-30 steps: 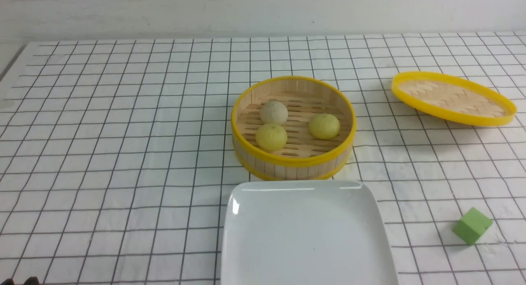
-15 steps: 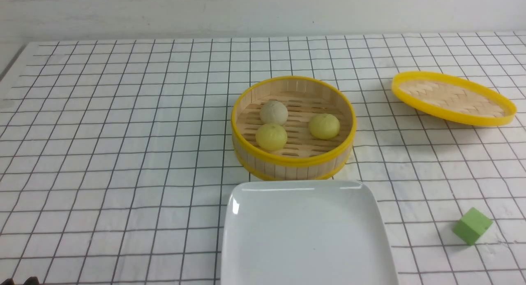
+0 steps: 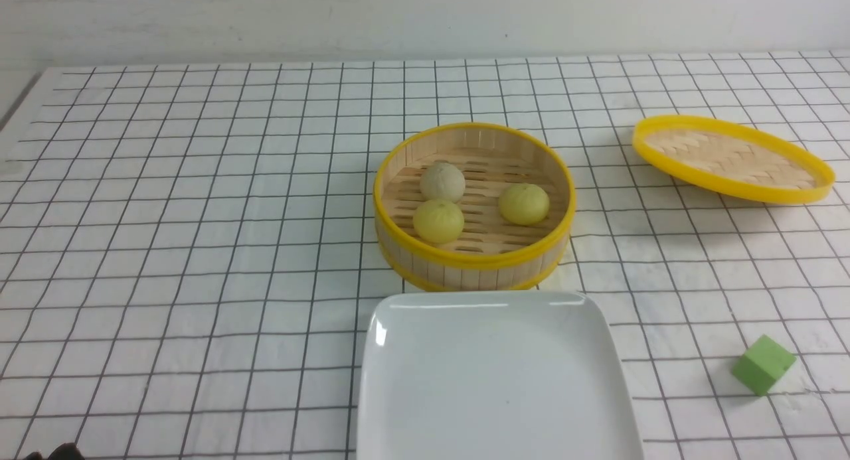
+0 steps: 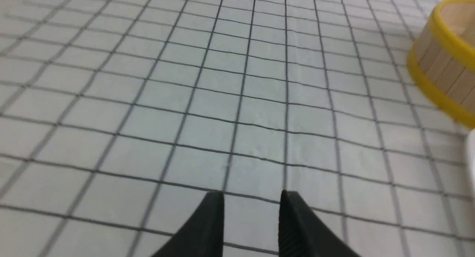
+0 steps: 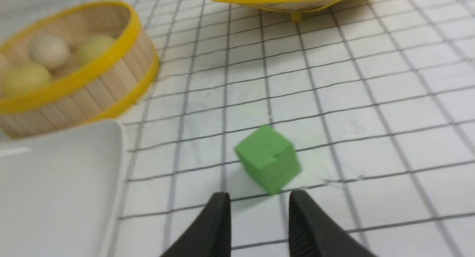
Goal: Put the steamed buns into the plate on the white-black tablecloth.
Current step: 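Reach toward a bun in the bamboo steamer with the right gripper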
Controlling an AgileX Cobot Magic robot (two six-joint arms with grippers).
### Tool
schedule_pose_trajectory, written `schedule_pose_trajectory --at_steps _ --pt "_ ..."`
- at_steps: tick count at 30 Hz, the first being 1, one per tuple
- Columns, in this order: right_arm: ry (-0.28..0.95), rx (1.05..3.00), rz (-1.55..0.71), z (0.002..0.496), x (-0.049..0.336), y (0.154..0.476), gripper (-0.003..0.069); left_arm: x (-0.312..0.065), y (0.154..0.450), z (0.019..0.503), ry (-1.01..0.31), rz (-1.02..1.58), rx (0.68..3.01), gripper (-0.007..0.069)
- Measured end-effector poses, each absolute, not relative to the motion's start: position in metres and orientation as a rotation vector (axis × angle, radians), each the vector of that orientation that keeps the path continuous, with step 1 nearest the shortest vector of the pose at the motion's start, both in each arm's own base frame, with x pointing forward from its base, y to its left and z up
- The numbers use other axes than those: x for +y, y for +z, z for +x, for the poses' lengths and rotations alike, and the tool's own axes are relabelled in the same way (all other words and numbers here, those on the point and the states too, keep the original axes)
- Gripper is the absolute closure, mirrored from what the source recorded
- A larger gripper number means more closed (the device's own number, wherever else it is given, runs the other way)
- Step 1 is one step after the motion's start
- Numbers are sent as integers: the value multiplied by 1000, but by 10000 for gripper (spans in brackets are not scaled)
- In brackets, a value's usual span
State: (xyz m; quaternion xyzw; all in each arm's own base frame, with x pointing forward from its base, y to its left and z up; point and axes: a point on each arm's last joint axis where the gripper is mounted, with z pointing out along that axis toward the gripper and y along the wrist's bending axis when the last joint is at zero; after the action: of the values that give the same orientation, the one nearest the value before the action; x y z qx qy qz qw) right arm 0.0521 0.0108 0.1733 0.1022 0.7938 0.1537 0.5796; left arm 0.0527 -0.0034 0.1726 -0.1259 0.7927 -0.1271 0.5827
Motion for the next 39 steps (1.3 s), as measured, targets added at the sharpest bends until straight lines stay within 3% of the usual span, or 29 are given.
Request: schedule_pose_trajectory --at_steps 3,6,16,19,22,25,29,31,33,34,36,38,39 --pt "540 1827 372 52 16 175 417 -8 173 52 -520 -503 1823 384" --pt "645 1805 442 52 18 177 417 -10 173 52 -650 -635 1796 384" --pt "832 1733 570 52 22 183 432 -9 181 54 -740 -700 1683 384" --pt "831 1711 545 51 22 192 480 -9 185 55 -796 -738 1622 384" --pt "741 1680 418 49 22 217 627 -7 191 56 -842 -760 1540 405" --pt "694 1703 359 49 22 233 666 -9 197 54 -849 -753 1568 446" --pt "521 1958 215 66 24 279 657 -14 241 41 -730 -575 1709 603" --pt "449 2096 193 80 22 286 657 -14 250 40 -684 -544 1785 617" --pt "348 2382 183 110 19 291 655 -16 258 43 -601 -520 1990 623" --pt "343 2403 182 112 19 291 655 -17 259 45 -591 -519 2027 623" --pt "349 2630 195 143 21 283 652 -19 258 53 -523 -501 2248 623" --pt "403 2728 171 160 26 276 648 -19 257 59 -494 -489 2342 623" --pt "488 2793 99 177 35 270 639 -20 256 65 -460 -466 2436 623"
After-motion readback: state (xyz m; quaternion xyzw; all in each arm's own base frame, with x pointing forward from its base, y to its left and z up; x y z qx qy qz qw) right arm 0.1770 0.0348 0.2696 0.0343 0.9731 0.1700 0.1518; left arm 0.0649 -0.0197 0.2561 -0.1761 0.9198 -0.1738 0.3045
